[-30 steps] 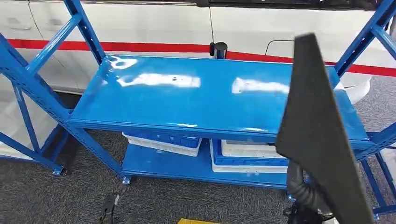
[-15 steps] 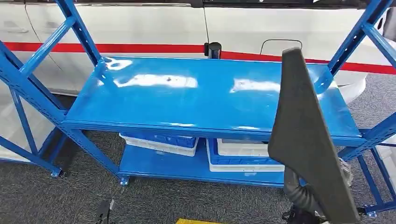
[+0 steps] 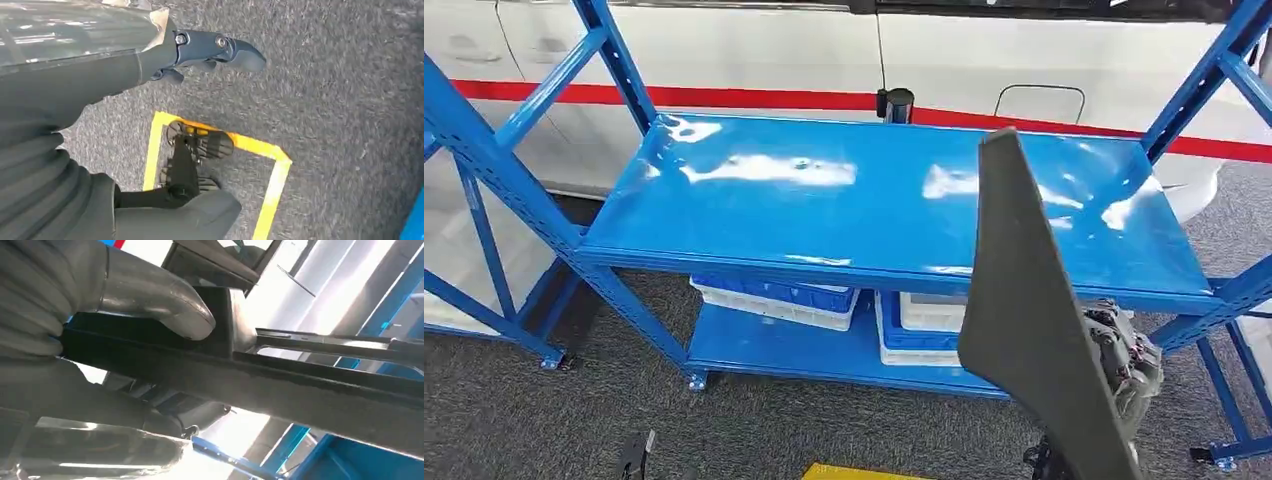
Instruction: Take the parts from the cabinet and place them on the table.
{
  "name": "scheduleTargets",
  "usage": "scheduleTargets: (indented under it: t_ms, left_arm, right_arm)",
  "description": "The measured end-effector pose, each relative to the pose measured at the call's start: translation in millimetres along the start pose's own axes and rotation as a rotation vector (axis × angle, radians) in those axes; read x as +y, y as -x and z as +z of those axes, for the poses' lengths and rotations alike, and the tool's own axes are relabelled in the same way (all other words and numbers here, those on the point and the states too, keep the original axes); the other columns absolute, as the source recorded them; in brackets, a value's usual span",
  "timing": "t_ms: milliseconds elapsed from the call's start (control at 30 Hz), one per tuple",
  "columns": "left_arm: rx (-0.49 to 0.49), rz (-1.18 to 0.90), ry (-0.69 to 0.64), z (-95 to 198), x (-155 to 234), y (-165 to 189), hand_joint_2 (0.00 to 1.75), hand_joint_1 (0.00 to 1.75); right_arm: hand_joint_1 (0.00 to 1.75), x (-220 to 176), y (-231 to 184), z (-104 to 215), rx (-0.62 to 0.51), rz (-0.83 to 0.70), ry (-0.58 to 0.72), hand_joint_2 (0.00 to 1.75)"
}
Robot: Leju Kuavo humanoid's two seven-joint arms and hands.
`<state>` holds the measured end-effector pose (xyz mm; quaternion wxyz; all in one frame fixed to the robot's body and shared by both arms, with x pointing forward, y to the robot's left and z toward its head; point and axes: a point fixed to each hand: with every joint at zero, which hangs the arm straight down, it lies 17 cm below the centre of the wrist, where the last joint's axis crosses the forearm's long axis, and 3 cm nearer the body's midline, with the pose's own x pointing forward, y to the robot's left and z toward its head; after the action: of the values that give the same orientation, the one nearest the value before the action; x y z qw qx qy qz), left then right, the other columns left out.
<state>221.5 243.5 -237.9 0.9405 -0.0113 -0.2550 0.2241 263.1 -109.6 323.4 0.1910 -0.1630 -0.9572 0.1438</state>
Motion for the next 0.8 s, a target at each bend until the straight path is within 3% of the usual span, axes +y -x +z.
scheduleTargets:
  t_ms: [800]
  left_arm:
    - [-0.004,0.024,-0.008,-0.5,7.7,-1.6,1.75,0.00]
  right_arm:
    - [1.75,9.0,10.1,5.1,0.029,-0.036,-0.011,1.75]
